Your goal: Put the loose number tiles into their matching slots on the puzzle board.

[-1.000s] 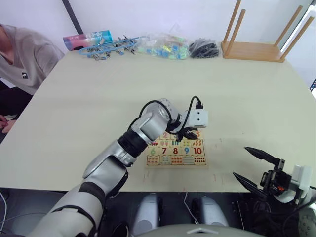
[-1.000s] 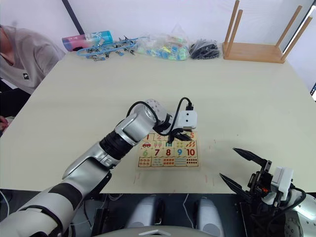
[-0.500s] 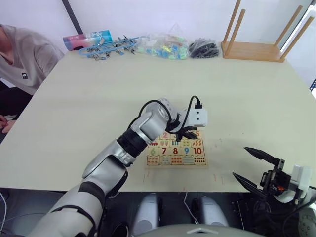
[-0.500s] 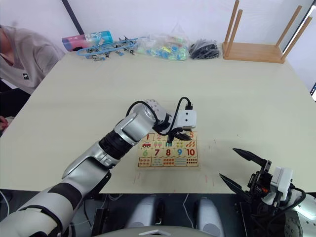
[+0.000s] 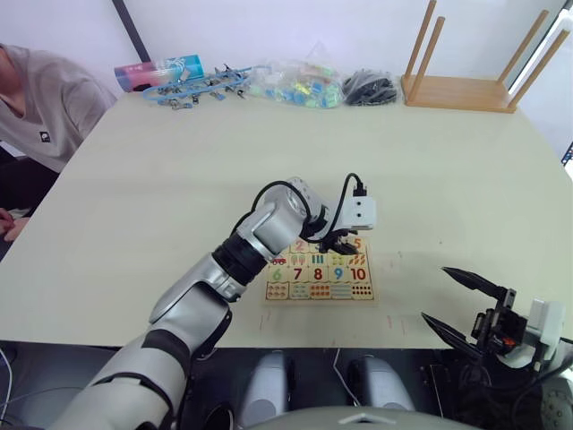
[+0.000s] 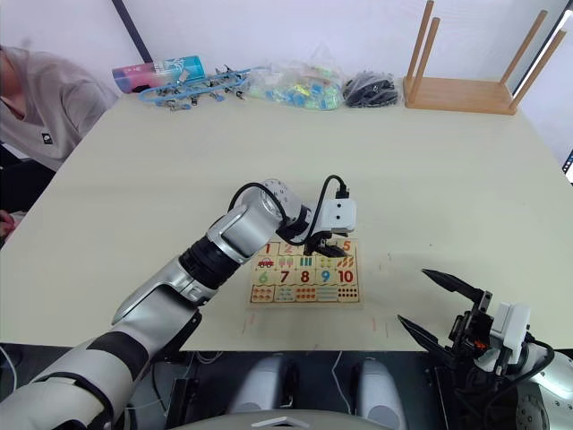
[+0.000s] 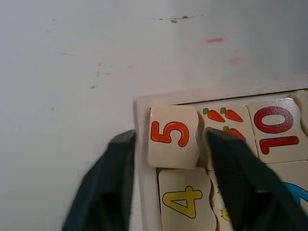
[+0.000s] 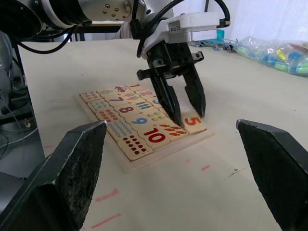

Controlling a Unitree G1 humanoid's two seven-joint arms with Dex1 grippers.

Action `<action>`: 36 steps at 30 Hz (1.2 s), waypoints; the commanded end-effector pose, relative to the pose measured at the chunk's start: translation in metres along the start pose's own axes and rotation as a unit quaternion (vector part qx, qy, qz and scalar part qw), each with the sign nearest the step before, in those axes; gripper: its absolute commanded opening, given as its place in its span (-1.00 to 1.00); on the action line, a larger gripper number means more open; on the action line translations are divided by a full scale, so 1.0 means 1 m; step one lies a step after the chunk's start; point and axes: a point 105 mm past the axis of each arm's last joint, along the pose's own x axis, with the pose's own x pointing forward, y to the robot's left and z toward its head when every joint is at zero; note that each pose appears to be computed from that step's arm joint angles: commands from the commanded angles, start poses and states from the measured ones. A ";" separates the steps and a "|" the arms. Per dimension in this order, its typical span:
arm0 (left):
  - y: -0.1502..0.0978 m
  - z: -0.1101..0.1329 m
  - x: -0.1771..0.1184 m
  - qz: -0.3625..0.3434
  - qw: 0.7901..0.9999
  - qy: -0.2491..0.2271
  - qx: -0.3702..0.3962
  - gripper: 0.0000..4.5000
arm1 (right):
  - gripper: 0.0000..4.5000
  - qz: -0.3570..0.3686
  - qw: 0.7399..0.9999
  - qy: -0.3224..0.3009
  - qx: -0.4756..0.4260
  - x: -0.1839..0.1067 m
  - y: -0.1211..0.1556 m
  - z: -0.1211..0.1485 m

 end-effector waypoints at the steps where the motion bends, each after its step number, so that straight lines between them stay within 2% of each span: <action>1: 0.003 0.013 -0.008 0.008 1.000 -0.018 0.018 0.83 | 1.00 0.000 1.000 -0.004 -0.010 -0.001 -0.001 0.004; 2: 0.003 0.013 -0.008 0.008 1.000 -0.018 0.018 0.97 | 1.00 0.000 1.000 -0.004 -0.011 -0.001 -0.001 0.004; 12: 0.013 0.023 -0.024 0.008 0.999 -0.051 -0.003 0.97 | 1.00 -0.001 1.000 -0.005 -0.010 0.000 -0.001 0.003; 21: 0.035 0.030 -0.030 0.011 0.988 -0.146 -0.040 0.97 | 1.00 -0.022 1.000 -0.020 -0.005 -0.002 -0.006 0.005; 22: 0.037 0.029 -0.029 0.011 0.987 -0.156 -0.046 0.75 | 1.00 -0.024 1.000 -0.019 -0.006 -0.002 -0.006 0.005; 24: 0.039 0.027 -0.028 0.014 0.985 -0.170 -0.042 0.57 | 1.00 -0.026 0.999 -0.018 -0.007 -0.004 -0.007 0.005; 25: 0.041 0.024 -0.026 0.016 0.984 -0.171 -0.039 0.29 | 1.00 -0.028 0.999 -0.017 -0.007 -0.005 -0.007 0.005; 26: 0.042 0.022 -0.024 0.017 0.984 -0.172 -0.036 0.24 | 1.00 -0.029 0.999 -0.017 -0.007 -0.005 -0.007 0.005; 28: 0.042 0.015 -0.019 0.017 0.985 -0.168 -0.026 -0.14 | 1.00 -0.032 0.999 -0.016 -0.008 -0.007 -0.008 0.005; 31: 0.041 0.008 -0.012 0.010 0.986 -0.165 -0.017 -0.83 | 1.00 -0.038 0.999 -0.015 -0.010 -0.009 -0.009 0.006; 32: 0.041 0.005 -0.011 0.008 0.987 -0.161 -0.015 -0.99 | 1.00 -0.040 0.999 -0.014 -0.010 -0.010 -0.009 0.006; 36: 0.042 -0.003 -0.007 -0.001 0.988 -0.152 -0.018 -0.99 | 1.00 -0.044 0.999 -0.012 -0.011 -0.012 -0.008 0.006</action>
